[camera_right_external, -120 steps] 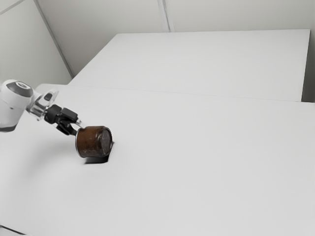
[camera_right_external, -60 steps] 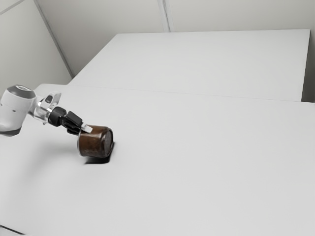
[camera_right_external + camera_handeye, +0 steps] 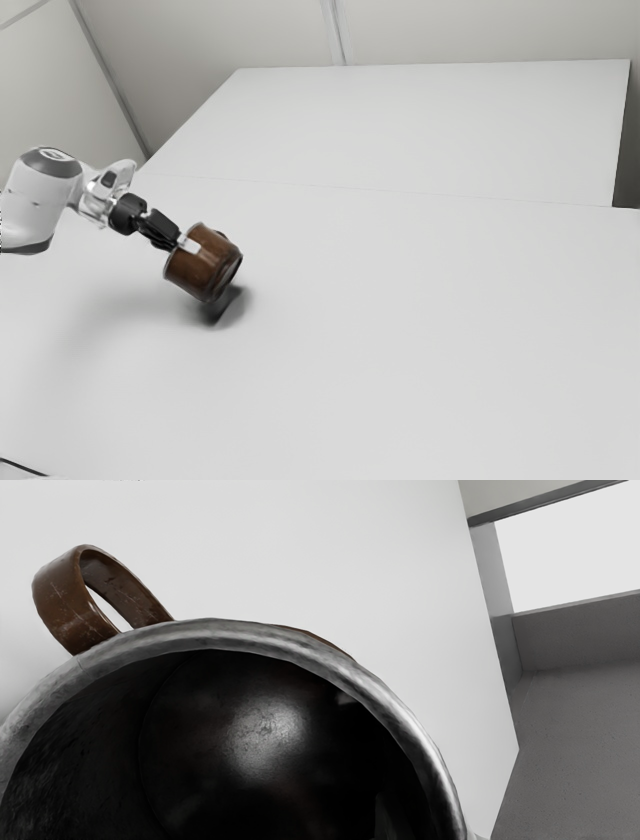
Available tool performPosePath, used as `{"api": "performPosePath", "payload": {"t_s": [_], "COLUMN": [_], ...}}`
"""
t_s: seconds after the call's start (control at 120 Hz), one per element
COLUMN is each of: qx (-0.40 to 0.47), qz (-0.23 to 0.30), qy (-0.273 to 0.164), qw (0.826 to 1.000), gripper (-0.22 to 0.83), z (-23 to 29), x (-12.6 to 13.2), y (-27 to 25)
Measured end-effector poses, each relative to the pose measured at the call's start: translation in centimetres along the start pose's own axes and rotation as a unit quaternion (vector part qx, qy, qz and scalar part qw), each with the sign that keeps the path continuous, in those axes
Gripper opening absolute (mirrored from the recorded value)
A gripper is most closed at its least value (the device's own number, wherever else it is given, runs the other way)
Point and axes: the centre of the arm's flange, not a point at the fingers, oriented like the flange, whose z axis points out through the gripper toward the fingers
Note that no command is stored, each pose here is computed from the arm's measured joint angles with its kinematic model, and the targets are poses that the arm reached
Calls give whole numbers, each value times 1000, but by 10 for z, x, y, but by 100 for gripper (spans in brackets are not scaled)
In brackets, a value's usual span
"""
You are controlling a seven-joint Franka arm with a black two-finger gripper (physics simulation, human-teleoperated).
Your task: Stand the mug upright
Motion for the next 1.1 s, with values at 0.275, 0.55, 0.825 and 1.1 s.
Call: {"api": "performPosePath", "payload": {"t_s": [0.275,0.55,0.825,1.1], "qx": [152,294,384,419], "qz": [92,172,237,205], "qy": [-101,-175,-225,-204], "qw": [979,924,864,861], "gripper": [-15,-16,-16,-13], "z": [53,107,168,164], "x": [29,34,21,6], "y": [66,101,138,119]}}
